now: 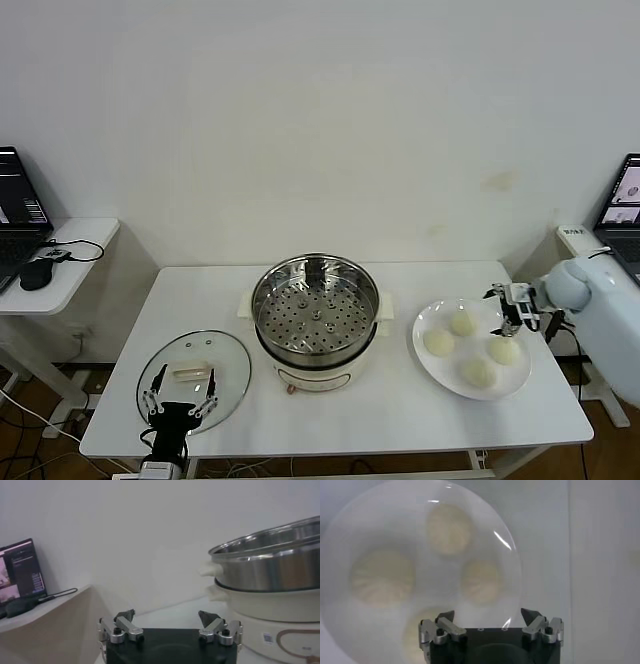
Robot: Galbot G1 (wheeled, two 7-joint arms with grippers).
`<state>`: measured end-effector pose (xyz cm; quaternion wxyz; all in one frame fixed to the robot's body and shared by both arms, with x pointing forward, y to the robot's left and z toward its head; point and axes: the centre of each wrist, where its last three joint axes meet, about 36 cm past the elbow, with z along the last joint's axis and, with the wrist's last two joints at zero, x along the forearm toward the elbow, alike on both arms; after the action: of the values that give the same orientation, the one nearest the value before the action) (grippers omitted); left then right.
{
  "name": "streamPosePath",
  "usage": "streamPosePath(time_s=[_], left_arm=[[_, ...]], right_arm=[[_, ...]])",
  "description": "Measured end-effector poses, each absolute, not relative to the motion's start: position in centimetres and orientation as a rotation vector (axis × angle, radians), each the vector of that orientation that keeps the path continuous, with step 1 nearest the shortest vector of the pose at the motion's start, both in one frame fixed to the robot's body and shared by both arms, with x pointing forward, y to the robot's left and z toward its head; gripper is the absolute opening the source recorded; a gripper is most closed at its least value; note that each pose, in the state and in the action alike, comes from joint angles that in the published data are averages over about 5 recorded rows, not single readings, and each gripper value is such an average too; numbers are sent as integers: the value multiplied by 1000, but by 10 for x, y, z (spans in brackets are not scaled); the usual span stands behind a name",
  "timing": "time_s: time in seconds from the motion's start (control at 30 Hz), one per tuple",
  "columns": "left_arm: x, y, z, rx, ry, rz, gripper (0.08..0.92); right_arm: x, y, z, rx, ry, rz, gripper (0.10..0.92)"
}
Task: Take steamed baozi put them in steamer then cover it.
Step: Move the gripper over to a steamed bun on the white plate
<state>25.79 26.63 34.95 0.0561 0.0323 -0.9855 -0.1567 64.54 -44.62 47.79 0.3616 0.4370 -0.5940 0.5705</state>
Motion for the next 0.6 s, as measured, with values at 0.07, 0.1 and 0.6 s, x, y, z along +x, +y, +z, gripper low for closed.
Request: streamPosePath(time_s=[0.07,0.1,0.6], left_arm=[[258,268,349,99,-2989,-480,823],[259,268,349,100,-2989,-482,823],[261,271,350,109,-2991,-488,823]], right_arm=[[652,-440,473,1136,-1509,1459,823],[655,-437,471,1139,-1500,1453,823],[678,-417,455,1137,-1443,1404,813]])
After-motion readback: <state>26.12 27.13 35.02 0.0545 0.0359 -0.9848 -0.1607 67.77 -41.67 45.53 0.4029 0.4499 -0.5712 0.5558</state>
